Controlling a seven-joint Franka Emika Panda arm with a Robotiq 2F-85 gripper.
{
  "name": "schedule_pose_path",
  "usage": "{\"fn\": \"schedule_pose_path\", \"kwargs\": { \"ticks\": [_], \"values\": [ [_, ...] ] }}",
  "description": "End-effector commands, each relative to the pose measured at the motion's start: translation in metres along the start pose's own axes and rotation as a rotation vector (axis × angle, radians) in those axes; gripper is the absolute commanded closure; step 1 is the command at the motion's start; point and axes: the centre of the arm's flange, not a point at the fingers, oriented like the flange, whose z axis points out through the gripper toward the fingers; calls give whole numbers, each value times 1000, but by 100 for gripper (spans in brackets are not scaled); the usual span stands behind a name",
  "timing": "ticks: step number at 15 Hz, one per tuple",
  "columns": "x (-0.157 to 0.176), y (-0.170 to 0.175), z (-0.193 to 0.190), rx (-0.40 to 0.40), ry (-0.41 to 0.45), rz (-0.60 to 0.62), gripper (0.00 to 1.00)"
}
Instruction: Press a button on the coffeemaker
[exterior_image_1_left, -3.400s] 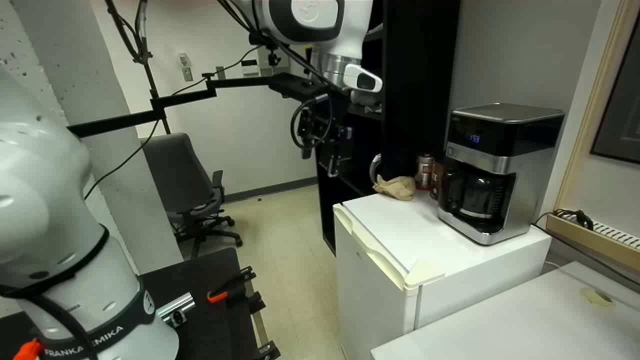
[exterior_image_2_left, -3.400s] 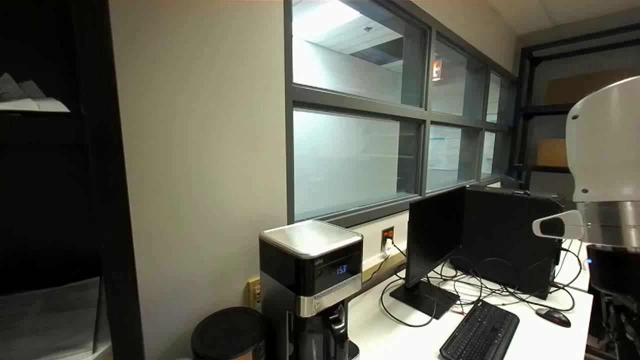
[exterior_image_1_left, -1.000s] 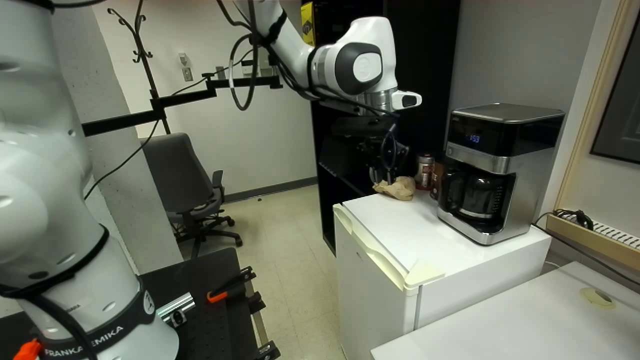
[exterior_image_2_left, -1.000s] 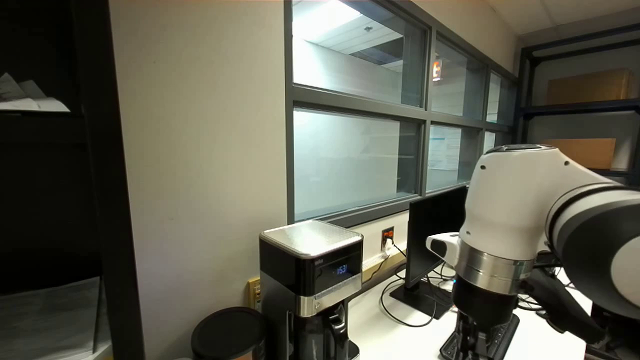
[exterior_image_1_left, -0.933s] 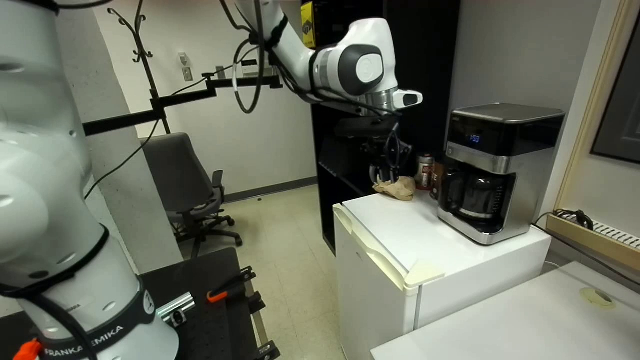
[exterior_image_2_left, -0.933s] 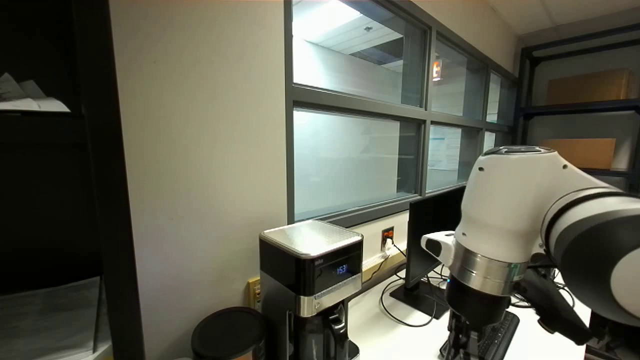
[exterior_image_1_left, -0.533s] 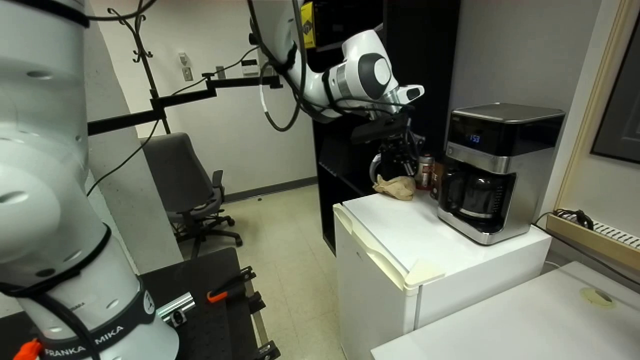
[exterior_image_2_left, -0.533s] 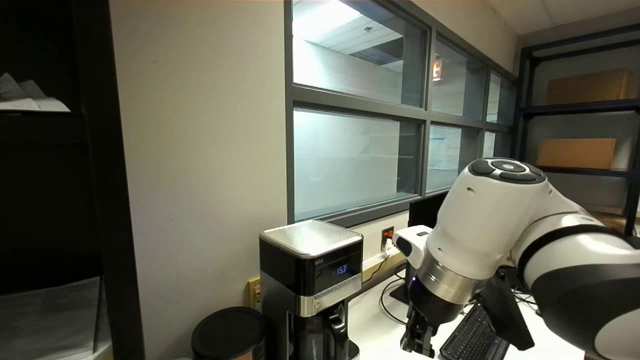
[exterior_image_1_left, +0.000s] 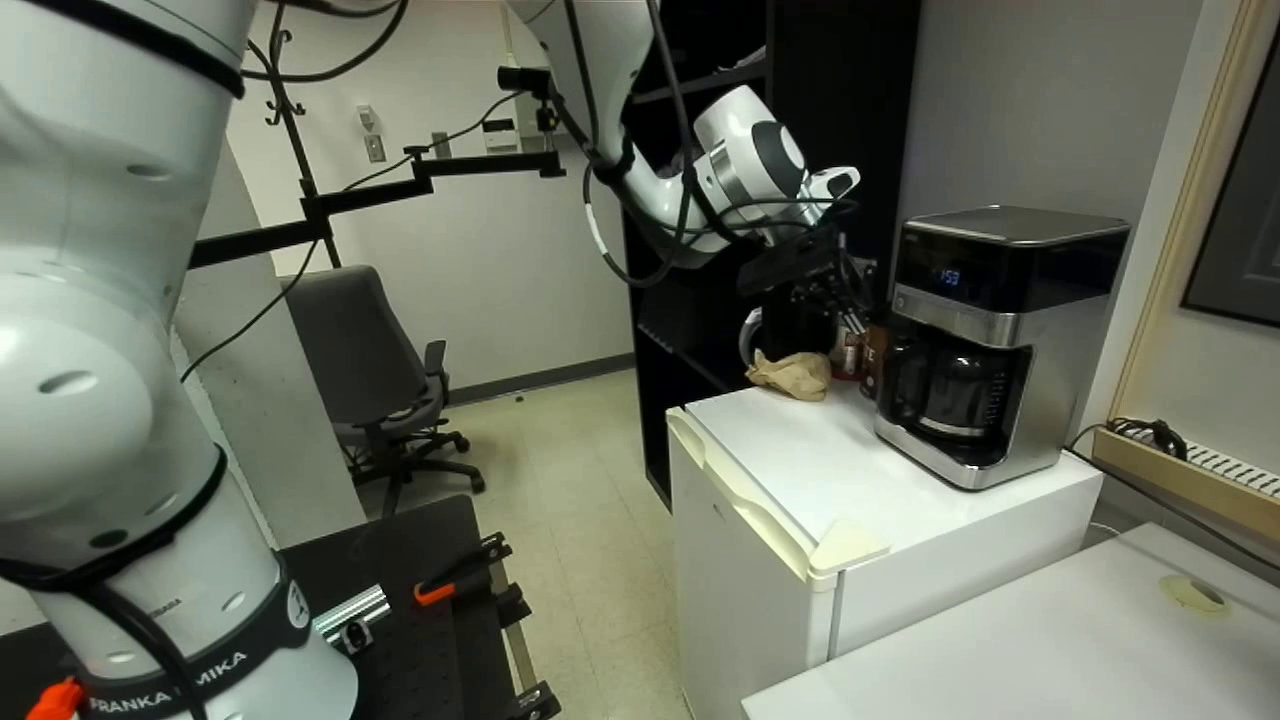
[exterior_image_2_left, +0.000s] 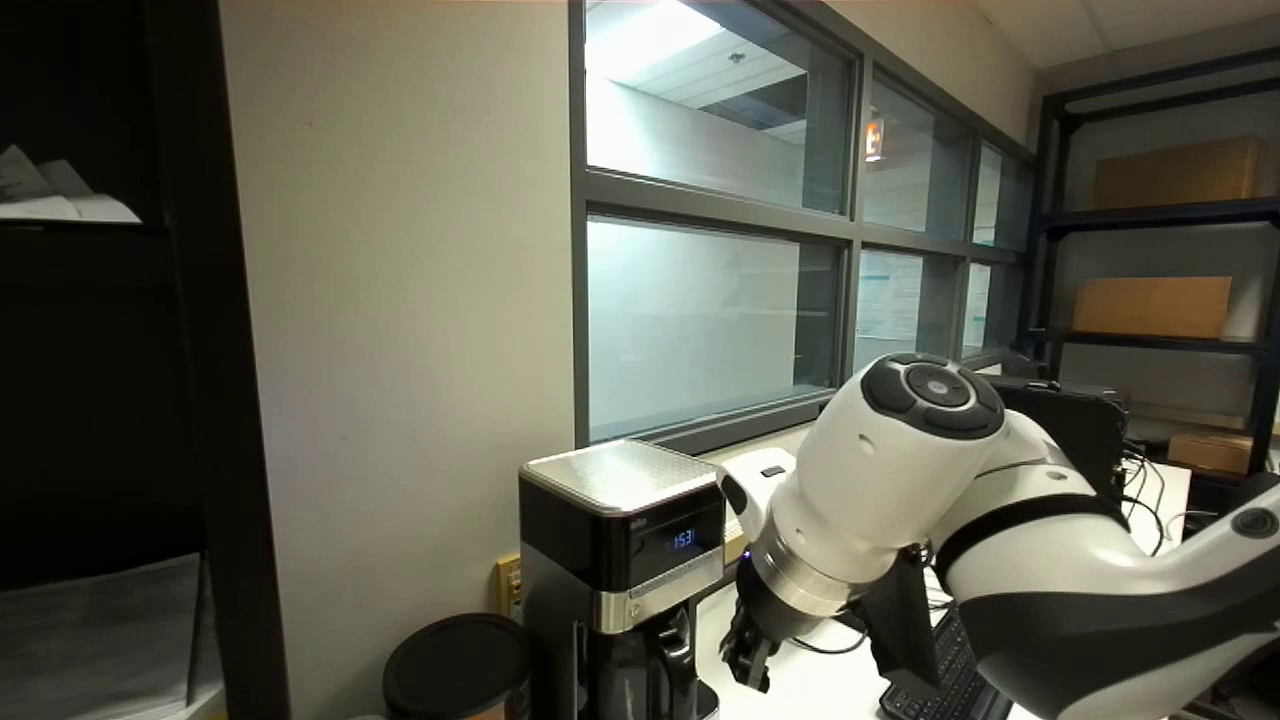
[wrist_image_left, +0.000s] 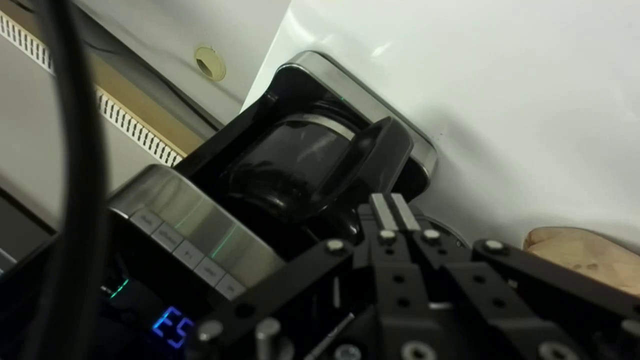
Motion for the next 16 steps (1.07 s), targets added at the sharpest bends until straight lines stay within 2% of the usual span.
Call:
{"fn": "schedule_pose_path", "kwargs": {
  "ticks": [1, 7, 16],
  "values": [
    [28, -6, 23, -72, 58, -2, 100],
    [49, -10, 39, -136, 114, -11, 100],
    [64, -13, 46, -183, 176, -25, 100]
  ]
}}
